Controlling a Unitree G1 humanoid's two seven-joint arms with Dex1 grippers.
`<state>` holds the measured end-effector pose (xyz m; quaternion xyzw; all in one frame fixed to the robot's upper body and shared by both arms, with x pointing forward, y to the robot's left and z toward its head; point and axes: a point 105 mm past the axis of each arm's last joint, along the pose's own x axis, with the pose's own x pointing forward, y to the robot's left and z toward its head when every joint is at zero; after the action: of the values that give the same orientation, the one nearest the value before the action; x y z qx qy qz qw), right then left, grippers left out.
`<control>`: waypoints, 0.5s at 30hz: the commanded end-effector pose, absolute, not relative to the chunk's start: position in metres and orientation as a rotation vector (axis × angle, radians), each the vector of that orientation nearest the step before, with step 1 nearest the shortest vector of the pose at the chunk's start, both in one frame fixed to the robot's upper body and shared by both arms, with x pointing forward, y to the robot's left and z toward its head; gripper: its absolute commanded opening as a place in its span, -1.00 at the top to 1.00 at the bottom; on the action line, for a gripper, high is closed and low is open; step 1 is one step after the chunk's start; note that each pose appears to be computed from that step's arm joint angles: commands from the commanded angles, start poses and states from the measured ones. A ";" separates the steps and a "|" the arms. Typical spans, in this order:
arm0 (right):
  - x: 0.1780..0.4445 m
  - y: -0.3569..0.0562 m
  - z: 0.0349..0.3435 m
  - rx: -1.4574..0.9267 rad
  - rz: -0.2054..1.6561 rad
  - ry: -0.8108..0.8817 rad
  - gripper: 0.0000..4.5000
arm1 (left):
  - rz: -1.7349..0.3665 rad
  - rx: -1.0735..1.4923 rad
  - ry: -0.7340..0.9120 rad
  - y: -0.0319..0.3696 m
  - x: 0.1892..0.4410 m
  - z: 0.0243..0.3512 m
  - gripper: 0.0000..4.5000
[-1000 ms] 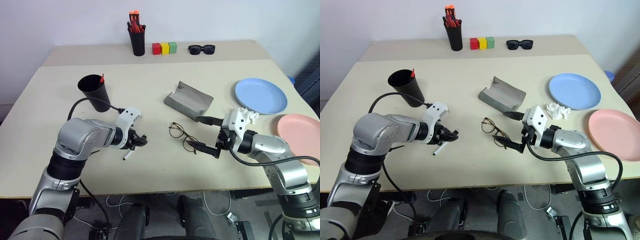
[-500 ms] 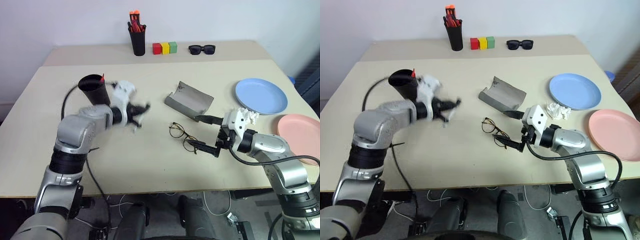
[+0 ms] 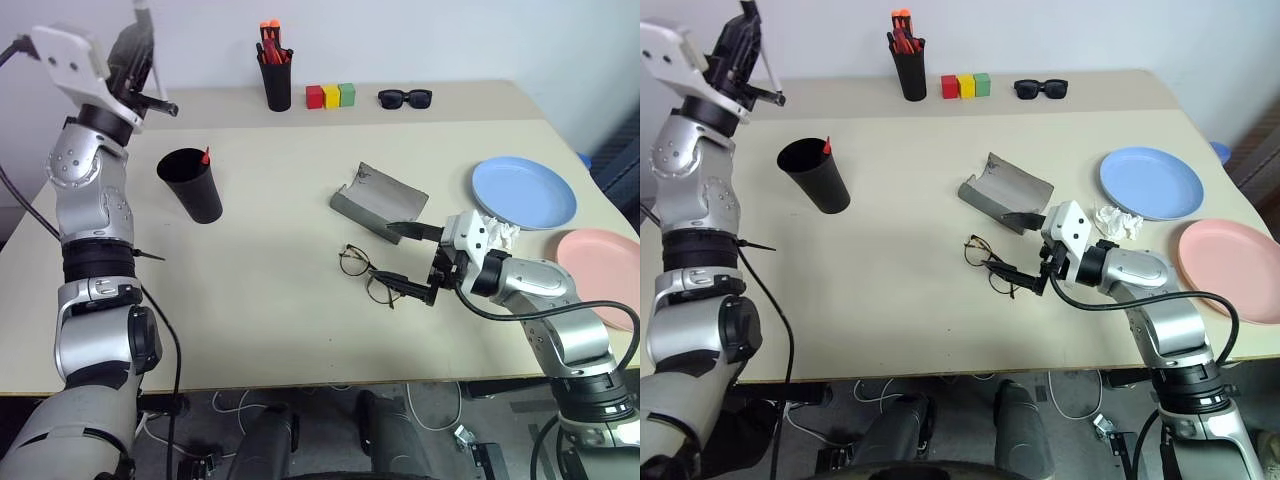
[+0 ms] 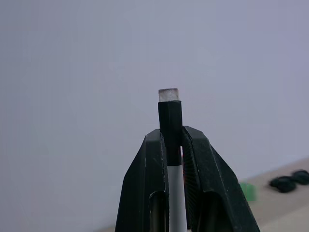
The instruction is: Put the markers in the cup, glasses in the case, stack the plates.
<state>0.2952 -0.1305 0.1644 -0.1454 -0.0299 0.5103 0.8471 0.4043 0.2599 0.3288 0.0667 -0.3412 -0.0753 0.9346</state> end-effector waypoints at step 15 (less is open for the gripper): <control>0.294 -0.128 0.176 -0.332 1.085 -0.108 -1.00 | -0.112 0.081 -0.545 0.267 0.409 0.246 0.59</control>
<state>0.2949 -0.1304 0.1643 -0.1458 -0.0292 0.5116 0.8463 0.4136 0.2692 0.2297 0.0296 -0.2396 -0.0543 0.9689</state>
